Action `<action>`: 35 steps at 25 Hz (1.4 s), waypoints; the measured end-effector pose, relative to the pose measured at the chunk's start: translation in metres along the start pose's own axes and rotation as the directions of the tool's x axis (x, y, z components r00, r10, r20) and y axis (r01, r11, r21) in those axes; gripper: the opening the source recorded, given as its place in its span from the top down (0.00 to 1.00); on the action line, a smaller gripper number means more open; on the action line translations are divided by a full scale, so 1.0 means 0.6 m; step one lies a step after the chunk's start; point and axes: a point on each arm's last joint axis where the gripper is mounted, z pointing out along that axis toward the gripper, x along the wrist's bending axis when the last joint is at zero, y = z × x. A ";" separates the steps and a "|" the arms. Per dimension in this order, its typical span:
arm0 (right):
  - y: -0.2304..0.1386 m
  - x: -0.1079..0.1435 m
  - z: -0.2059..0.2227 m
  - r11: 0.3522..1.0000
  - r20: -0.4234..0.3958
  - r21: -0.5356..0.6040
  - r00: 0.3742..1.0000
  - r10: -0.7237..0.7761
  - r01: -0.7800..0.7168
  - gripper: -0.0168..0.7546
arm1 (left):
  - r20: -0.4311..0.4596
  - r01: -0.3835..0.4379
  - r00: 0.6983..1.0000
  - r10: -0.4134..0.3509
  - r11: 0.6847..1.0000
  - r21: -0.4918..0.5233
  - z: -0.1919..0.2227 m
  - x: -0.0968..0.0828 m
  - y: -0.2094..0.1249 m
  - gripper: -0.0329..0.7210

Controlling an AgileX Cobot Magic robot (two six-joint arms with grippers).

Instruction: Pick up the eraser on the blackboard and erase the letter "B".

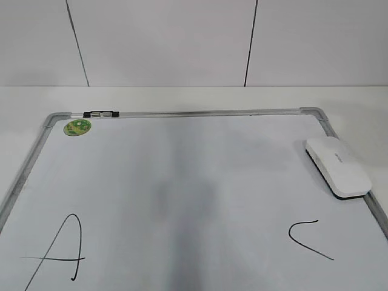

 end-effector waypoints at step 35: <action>-0.332 -0.021 -0.055 0.866 0.161 -0.480 0.984 -0.070 0.140 0.22 | -0.045 -0.102 0.995 0.093 0.822 -0.561 -0.095 0.000 -0.465 0.63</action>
